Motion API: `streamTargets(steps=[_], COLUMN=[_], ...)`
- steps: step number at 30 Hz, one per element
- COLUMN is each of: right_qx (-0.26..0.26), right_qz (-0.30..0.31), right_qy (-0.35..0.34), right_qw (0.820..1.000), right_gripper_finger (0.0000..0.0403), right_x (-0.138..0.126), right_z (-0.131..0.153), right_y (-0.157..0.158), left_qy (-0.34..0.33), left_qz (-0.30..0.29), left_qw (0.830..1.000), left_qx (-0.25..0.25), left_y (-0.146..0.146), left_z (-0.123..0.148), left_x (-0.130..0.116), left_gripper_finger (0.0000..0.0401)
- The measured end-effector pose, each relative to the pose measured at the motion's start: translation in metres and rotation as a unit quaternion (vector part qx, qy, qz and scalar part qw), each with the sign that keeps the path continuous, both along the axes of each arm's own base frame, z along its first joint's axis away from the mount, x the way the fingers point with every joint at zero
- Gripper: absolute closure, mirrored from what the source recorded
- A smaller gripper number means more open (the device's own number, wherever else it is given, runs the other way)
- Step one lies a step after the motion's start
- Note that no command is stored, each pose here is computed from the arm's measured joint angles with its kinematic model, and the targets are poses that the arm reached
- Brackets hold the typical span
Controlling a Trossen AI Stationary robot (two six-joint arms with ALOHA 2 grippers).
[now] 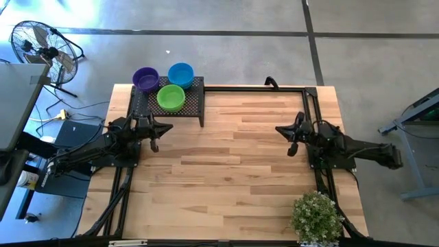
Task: Pick & Place Mini bowls
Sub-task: Return to Home Position
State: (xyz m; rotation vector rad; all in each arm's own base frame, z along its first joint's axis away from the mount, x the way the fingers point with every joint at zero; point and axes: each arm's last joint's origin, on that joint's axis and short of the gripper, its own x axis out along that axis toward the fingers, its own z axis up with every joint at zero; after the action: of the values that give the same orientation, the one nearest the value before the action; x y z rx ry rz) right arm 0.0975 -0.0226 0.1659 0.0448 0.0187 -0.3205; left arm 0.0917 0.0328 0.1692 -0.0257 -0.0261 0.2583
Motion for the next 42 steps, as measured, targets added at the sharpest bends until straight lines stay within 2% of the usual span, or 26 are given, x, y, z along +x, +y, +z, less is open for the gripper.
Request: streamTargets(steps=[8, 15, 42], right_qx=[0.003, 0.017, 0.017], right_qz=[-0.025, -0.006, -0.003], right_qy=[0.010, 0.018, 0.018], right_qw=[1.000, 1.000, 1.000], right_gripper_finger=[0.0403, 0.0403, 0.0403], right_x=[0.0015, 0.0031, 0.0034], right_z=[-0.0017, -0.0037, -0.0036], right_y=[-0.0018, -0.0009, -0.0008], left_qy=[0.000, 0.000, 0.000], left_qz=[0.000, 0.000, 0.001], left_qw=[1.000, 1.000, 1.000], left_qx=[0.000, 0.000, 0.000], left_y=[0.0000, 0.0000, 0.0000], left_z=[-0.0001, -0.0001, -0.0001], left_x=[0.0000, 0.0000, 0.0000], left_gripper_finger=[0.0398, 0.0398, 0.0398])
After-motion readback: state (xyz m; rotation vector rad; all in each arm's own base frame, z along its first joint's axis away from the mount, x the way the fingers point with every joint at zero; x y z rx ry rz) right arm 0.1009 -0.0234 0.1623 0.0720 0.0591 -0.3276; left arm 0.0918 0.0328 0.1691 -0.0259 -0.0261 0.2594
